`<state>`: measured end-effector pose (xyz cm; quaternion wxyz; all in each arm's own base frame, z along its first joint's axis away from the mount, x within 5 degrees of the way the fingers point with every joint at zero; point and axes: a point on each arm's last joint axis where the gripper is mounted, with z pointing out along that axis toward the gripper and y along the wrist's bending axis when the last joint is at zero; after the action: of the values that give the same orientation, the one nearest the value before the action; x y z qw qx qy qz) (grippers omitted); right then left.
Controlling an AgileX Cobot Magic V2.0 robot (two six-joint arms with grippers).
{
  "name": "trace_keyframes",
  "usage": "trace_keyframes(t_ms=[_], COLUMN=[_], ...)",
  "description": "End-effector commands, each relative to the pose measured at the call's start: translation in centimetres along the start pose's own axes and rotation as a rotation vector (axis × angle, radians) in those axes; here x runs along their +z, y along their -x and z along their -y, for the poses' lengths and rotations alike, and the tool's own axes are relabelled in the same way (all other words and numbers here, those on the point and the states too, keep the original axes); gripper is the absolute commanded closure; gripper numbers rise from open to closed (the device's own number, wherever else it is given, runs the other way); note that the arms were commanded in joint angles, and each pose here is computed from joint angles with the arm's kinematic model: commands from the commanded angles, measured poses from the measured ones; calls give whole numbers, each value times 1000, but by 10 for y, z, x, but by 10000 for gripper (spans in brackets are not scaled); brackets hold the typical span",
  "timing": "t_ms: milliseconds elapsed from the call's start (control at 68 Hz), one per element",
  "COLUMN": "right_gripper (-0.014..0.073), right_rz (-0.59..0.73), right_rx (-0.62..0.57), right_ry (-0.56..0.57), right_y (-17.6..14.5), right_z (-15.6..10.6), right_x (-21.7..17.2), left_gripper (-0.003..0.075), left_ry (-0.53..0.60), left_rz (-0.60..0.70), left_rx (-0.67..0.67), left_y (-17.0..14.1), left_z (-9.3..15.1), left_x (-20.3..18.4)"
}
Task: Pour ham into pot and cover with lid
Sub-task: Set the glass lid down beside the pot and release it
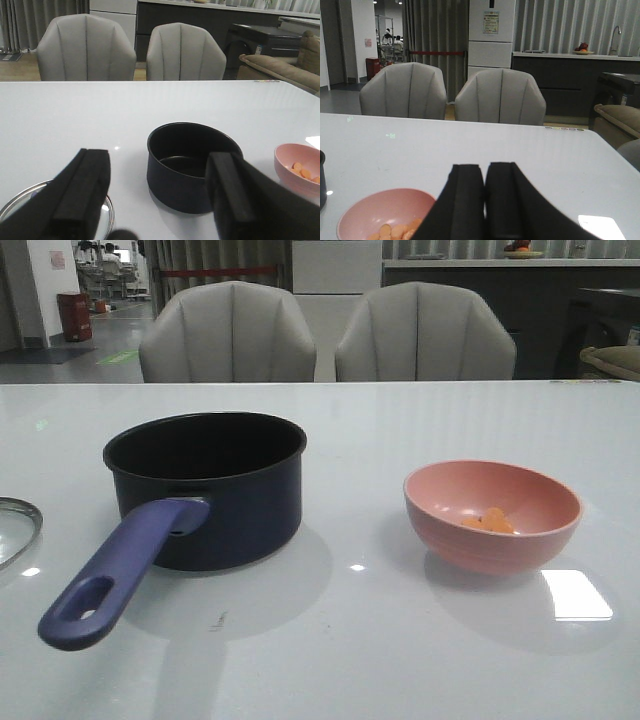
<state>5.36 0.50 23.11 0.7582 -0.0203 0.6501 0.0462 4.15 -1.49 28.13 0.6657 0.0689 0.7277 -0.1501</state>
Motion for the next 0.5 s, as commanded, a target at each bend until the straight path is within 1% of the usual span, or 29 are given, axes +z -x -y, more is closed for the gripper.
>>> trace_keyframes(t_ms=[0,59,103,147,309,426,485], right_gripper=[429,429,429,429,429,423,397], right_rz=[-15,-91,-163,-204,-286,-332,-369], right_rx=[-19,-19,-19,-19,8,83,101], right_ry=[-9,-17,-23,-25,-24,-24,-26], right_y=[38,52,55,56,49,45,44], right_z=[0,0,0,0,0,-1,-1], right_x=[9,16,22,28,45,58,66], left_gripper=[265,265,265,265,265,265,265], left_ry=[-19,-19,-20,-20,-20,-20,-20], left_rz=[105,107,109,109,109,109,109], left_rx=[-4,-4,-4,-4,-4,-4,-4], left_y=[16,16,16,16,16,16,16], left_z=[2,2,2,2,2,2,2], left_x=[-2,-2,-2,-2,-2,-2,-2])
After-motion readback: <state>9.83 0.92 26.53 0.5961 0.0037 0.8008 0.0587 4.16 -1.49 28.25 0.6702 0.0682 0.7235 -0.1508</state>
